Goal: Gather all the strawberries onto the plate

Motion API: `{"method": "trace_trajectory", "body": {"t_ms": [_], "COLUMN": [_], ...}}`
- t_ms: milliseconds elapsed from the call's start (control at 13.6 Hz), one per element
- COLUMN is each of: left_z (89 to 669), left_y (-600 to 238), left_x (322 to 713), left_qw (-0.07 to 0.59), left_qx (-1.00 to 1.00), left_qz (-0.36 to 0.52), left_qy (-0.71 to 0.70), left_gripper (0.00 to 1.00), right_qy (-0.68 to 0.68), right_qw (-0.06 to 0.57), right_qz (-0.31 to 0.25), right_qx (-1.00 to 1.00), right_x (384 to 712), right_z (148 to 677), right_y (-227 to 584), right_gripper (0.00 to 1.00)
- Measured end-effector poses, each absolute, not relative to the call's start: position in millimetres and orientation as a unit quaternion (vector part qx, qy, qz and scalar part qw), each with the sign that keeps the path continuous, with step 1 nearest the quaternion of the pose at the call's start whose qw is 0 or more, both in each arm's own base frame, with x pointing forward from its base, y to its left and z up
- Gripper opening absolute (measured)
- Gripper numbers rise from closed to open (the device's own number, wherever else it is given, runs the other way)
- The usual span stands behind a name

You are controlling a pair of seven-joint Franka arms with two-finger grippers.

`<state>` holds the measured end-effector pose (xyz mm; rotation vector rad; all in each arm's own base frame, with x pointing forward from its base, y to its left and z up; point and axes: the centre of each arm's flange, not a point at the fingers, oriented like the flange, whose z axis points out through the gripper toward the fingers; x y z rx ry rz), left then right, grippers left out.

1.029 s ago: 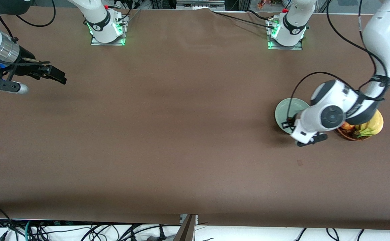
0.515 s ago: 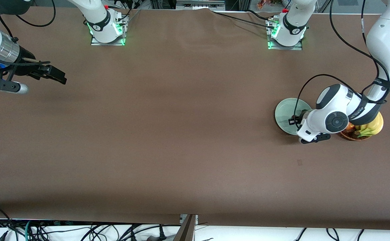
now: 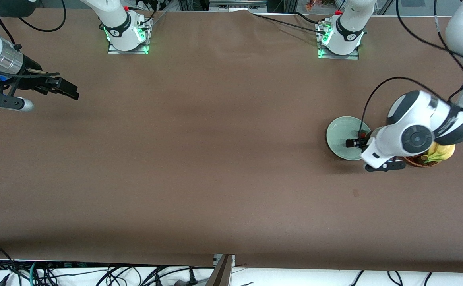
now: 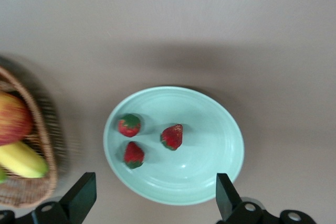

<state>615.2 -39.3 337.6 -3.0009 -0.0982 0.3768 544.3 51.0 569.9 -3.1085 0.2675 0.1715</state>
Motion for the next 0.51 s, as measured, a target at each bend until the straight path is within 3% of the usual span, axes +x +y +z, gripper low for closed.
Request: {"method": "trace_trajectory", "body": {"t_ms": [294, 515], "left_z": [455, 494], "left_y": [0, 5], "left_x": [609, 615], "left_qw": [0.032, 0.007], "left_qx": [-0.997, -0.999], "left_qz": [0.073, 0.053], "left_qy": [-0.019, 0.010], "left_gripper": [1.00, 1.00], "right_qy": [0.085, 0.085], "right_qw": [0.008, 0.008], "right_qz": [0.055, 0.055], "right_qx": [-0.995, -0.995], "right_x": [545, 545], "right_z": [569, 569], "right_y": [52, 52], "right_gripper": [1.00, 1.00]}}
